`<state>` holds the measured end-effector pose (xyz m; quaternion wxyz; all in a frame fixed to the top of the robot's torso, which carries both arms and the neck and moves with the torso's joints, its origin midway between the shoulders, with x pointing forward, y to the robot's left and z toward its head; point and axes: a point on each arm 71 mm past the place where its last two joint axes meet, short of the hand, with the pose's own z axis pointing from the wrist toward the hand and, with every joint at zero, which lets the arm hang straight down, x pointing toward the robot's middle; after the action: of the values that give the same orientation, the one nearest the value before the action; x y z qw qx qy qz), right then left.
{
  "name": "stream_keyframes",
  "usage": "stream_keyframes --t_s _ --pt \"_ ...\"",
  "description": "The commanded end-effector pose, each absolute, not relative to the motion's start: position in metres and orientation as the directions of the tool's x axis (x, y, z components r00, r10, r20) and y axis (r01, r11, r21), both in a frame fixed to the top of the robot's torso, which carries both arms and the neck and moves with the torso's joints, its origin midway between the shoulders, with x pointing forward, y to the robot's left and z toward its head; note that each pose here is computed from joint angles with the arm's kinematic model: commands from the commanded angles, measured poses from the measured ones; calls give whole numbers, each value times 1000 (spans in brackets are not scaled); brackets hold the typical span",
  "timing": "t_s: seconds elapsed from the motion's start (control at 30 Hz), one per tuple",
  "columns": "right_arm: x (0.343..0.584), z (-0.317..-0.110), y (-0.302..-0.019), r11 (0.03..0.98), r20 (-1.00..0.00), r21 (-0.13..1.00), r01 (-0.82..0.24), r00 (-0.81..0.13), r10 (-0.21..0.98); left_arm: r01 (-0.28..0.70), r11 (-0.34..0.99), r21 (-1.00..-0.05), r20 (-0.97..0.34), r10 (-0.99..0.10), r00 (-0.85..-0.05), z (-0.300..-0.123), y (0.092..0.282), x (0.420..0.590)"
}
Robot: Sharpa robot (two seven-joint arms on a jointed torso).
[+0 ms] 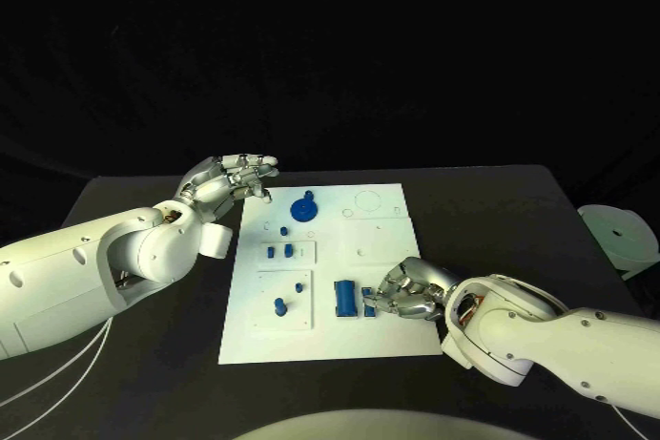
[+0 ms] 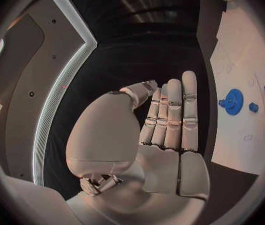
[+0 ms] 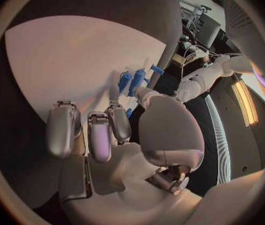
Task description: Assemble the parts on the task board
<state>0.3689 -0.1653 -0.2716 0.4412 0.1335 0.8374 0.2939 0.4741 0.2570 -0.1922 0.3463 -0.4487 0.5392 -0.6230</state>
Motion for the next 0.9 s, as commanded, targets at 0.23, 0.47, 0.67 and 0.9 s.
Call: stream_keyframes --t_s 0.23,0.47,0.67,0.9 --pt "368 -271 -166 798 -673 599 -60 -577 463 -49 -186 -981 191 -908 -374 -191 255 473" --pt "366 -273 -166 805 -663 588 -74 -614 428 -49 -186 -981 190 -908 -374 -191 255 473" --pt "365 -274 -166 809 -655 582 -79 -635 409 -49 -185 -981 190 -908 -373 -191 256 473" --pt "364 -274 -165 808 -652 583 -86 -643 403 -51 -184 -982 190 -908 -373 -191 256 473"
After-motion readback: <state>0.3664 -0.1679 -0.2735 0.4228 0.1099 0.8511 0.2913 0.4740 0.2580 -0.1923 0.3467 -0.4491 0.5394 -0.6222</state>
